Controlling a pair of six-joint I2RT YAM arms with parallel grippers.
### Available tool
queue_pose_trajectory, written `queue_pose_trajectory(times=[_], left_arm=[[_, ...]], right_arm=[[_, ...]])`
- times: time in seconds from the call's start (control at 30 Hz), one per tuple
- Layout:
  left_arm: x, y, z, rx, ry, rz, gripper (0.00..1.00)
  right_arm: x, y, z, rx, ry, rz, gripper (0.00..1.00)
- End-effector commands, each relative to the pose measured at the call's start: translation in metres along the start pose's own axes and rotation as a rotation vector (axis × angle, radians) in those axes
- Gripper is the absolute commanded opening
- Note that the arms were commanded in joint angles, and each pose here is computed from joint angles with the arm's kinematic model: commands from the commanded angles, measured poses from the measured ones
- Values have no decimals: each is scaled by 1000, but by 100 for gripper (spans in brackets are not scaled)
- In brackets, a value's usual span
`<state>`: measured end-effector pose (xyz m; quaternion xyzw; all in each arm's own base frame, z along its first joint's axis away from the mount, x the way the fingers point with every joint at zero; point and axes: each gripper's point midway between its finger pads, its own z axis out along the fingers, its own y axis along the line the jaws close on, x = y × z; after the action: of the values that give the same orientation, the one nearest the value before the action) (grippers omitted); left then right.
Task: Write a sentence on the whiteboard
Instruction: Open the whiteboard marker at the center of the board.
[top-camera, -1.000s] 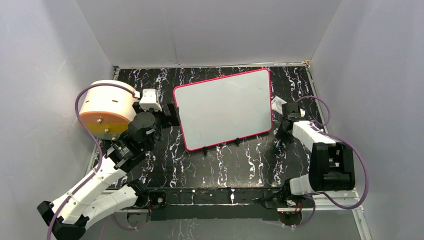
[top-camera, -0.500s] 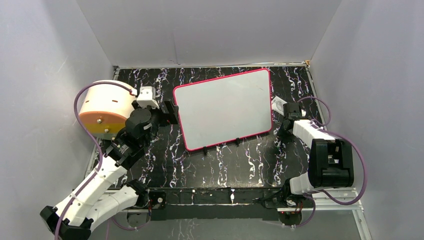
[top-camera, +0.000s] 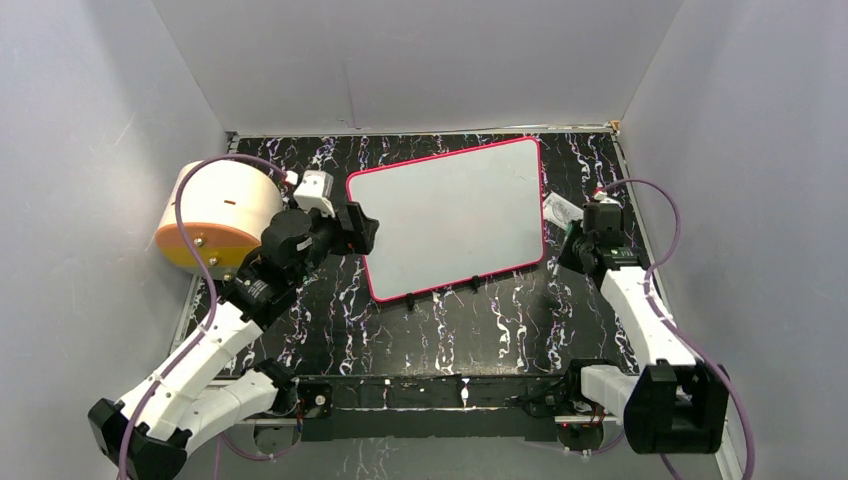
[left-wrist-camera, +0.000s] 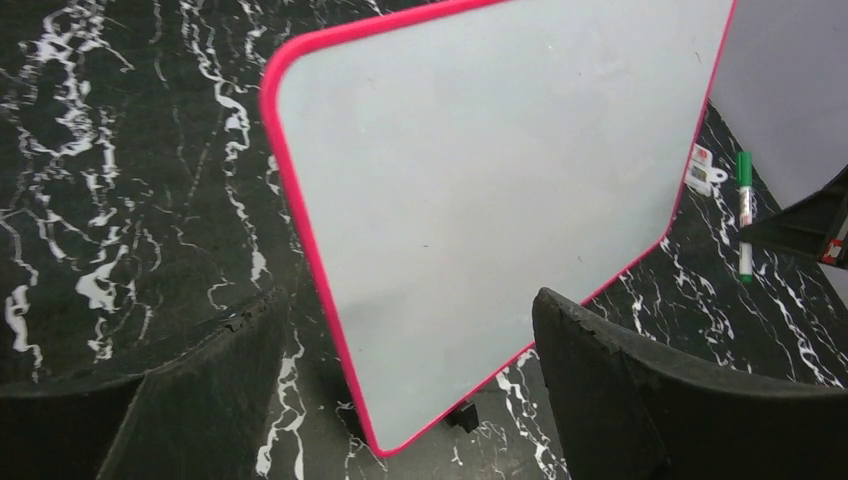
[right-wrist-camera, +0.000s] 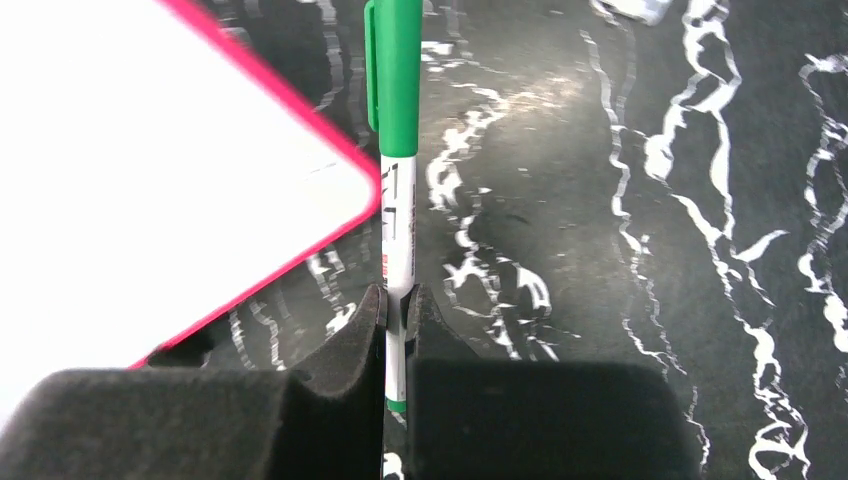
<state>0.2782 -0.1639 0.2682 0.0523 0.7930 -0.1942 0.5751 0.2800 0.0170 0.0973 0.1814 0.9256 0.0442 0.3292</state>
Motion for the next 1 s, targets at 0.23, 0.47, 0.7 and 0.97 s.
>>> queue_pose_trajectory(times=[0.23,0.47,0.7,0.97], left_arm=[[-15,-59,1,256,85,-91,87],[-11,-73,2,301,155,-160,85],[-4,-89,6,358,233,-219,85],[4,-108,15,413,321,-322,81]], right_arm=[[-4,120,-79,-430,-69,-335,0],[5,176,-114,-654,-87,-503,0],[20,208,-128,-785,-78,-652,0],[34,238,-148,-940,-127,-785,0]])
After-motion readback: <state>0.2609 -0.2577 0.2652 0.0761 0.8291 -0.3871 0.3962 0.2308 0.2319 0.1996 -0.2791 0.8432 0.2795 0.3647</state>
